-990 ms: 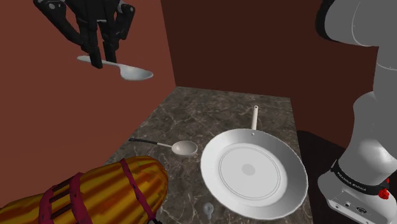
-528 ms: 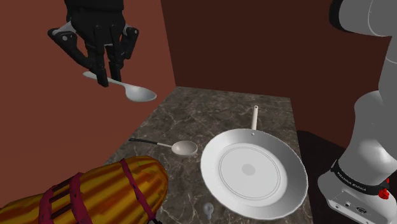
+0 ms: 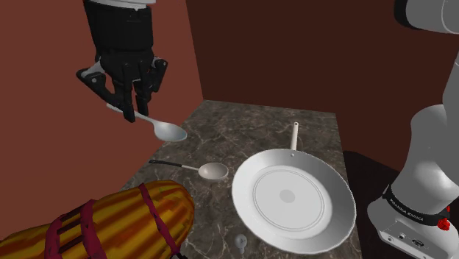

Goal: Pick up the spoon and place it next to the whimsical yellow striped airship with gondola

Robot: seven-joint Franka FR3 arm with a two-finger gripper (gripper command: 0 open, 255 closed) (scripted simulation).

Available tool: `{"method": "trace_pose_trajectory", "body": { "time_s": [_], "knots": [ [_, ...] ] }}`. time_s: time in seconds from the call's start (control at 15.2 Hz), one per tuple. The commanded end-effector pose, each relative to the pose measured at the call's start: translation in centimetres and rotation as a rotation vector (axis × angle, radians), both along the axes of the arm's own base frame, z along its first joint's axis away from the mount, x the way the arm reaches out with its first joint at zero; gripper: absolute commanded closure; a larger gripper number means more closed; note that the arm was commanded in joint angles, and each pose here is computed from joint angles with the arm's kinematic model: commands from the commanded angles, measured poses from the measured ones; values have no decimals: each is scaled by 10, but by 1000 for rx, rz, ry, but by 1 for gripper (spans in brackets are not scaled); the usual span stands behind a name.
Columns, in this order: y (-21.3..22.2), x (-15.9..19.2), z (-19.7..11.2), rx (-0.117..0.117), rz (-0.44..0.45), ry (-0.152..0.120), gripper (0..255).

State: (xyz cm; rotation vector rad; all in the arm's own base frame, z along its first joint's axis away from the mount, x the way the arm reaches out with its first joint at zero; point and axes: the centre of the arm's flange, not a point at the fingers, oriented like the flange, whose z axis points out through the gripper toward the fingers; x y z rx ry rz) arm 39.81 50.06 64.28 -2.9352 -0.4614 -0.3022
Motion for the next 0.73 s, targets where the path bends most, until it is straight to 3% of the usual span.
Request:
{"method": "trace_pose_trajectory", "body": {
  "time_s": [0.0, 0.66],
  "knots": [
    [-1, 0, -10, 0, 0, 0, 255],
    [-1, 0, -63, 0, 0, 0, 255]
  ]
}}
